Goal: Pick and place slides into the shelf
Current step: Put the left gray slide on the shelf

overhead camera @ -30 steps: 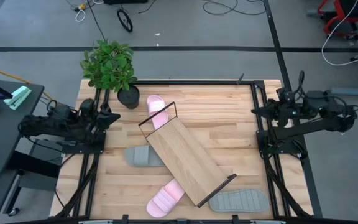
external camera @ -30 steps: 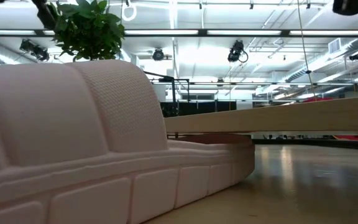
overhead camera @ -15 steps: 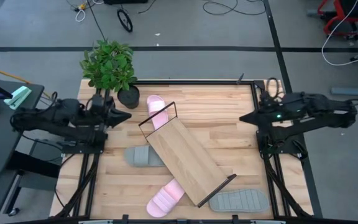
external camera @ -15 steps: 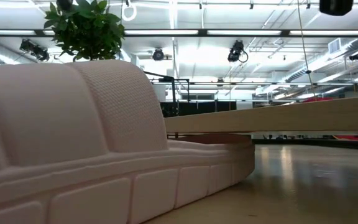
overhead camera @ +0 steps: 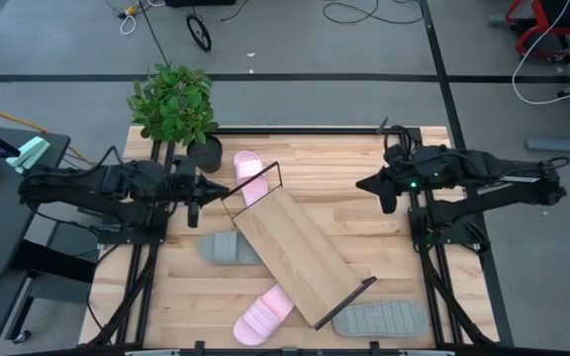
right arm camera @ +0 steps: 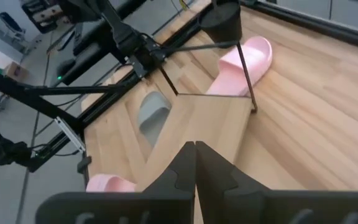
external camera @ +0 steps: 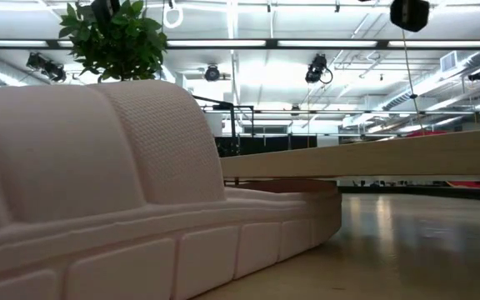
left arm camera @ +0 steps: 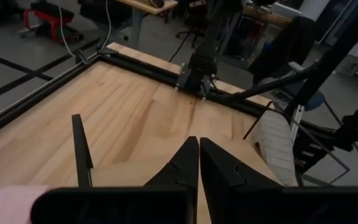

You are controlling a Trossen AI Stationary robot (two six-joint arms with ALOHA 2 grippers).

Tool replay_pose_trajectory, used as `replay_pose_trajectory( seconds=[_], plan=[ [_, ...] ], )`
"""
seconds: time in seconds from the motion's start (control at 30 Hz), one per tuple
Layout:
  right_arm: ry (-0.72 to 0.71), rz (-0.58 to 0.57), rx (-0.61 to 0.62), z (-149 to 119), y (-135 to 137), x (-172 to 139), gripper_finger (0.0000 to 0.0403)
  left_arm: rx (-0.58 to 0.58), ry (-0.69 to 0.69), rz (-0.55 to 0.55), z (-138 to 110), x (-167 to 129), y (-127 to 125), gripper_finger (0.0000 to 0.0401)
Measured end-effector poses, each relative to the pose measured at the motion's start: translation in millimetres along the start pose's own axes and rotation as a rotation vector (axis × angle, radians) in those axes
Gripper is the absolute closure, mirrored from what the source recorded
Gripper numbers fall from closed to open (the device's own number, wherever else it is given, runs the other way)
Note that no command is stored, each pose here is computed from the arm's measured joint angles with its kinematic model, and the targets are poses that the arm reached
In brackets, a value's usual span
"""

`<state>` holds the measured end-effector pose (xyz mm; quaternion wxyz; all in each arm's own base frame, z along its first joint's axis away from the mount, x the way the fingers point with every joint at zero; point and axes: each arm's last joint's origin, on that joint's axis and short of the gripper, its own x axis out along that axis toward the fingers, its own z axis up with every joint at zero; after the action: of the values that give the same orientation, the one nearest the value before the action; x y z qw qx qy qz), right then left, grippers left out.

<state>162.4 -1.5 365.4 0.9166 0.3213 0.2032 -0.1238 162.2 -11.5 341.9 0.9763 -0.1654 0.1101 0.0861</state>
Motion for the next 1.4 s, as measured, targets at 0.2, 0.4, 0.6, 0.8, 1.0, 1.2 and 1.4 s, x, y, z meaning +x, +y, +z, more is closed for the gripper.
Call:
replay_pose_trajectory(
  seconds=[0.2,0.4,0.6,0.8,1.0,1.2,1.4],
  plan=[
    [-0.03,-0.024,-0.053,6.4,-5.1,2.7,0.0393,0.003,0.027,-0.021,-1.9,3.0,-1.0,0.0378],
    [-0.047,-0.051,-0.079,9.9,-9.7,2.8,0.0393,-0.021,0.065,-0.005,-5.7,2.6,0.7,0.0367],
    [-0.042,-0.046,-0.11,10.5,-10.6,2.8,0.0393,-0.128,0.232,-0.02,-19.2,0.6,3.6,0.0366],
    [-0.03,-0.031,-0.137,10.2,-10.2,2.8,0.0385,-0.348,0.484,-0.027,-46.4,-1.9,4.1,0.0368],
    [-0.029,-0.032,-0.139,10.0,-10.3,2.8,0.037,-0.535,0.682,0.124,-90.4,-1.9,10.2,0.0363],
    [-0.012,-0.043,-0.159,8.5,-11.4,2.8,0.035,-0.681,0.805,0.215,-130.5,-1.0,14.8,0.0352],
    [0.019,-0.063,-0.167,5.7,-13.6,2.7,0.0324,-0.886,0.776,0.213,-150.7,6.3,14.1,0.0315]
  ],
)
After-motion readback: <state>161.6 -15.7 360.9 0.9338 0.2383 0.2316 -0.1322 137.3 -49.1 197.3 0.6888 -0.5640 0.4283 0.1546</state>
